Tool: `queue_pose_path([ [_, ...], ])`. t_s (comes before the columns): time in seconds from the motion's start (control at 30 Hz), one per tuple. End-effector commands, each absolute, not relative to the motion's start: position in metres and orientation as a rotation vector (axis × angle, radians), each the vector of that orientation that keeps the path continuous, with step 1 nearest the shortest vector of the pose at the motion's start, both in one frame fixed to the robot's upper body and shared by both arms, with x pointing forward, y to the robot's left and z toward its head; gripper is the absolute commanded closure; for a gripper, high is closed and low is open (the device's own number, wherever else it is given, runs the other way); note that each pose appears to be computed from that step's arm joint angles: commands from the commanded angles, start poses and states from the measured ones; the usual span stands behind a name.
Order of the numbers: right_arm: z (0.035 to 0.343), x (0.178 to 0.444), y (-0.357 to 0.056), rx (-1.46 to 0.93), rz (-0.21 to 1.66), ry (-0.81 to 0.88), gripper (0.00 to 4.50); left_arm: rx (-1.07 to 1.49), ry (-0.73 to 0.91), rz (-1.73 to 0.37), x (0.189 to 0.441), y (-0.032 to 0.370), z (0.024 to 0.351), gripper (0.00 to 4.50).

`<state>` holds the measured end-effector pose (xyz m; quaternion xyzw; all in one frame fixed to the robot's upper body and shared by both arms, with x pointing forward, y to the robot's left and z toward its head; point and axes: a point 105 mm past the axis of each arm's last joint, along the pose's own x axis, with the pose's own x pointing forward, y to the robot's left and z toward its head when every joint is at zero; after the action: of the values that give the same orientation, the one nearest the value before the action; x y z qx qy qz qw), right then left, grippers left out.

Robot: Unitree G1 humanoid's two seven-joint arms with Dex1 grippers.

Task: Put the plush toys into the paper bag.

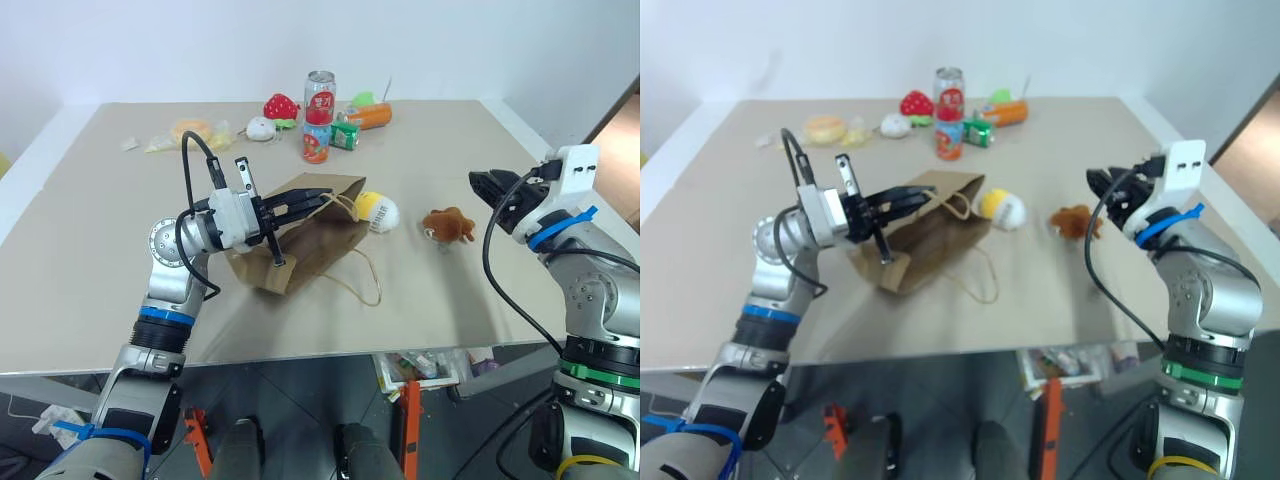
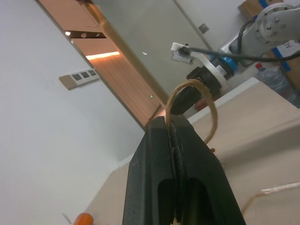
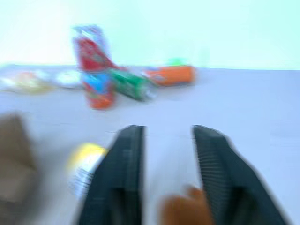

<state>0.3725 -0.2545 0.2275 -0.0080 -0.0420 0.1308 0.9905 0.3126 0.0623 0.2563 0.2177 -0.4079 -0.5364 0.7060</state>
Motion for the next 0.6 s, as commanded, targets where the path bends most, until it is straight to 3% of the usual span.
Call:
queue_pose_path([
  [0.03, 0.218, 0.379, -0.26, -0.094, 0.253, -0.055, 0.83, 0.497, -0.967, -1.185, 0.306, 0.063, 0.267, 4.5],
  [0.07, 0.216, 0.382, -0.26, -0.093, 0.251, -0.045, 0.69, 0.497, -0.967, -1.185, 0.306, 0.063, 0.267, 4.5],
  [0.1, 0.212, 0.384, -0.26, -0.095, 0.253, -0.034, 0.11, 0.497, -0.967, -1.185, 0.305, 0.063, 0.267, 4.5],
  [0.13, 0.209, 0.387, -0.26, -0.102, 0.25, -0.023, 0.04, 0.498, -0.967, -1.186, 0.305, 0.063, 0.266, 4.5],
  [0.6, 0.159, 0.42, -0.264, -0.156, 0.141, 0.128, 0.04, 0.506, -0.964, -1.191, 0.303, 0.062, 0.264, 4.5],
])
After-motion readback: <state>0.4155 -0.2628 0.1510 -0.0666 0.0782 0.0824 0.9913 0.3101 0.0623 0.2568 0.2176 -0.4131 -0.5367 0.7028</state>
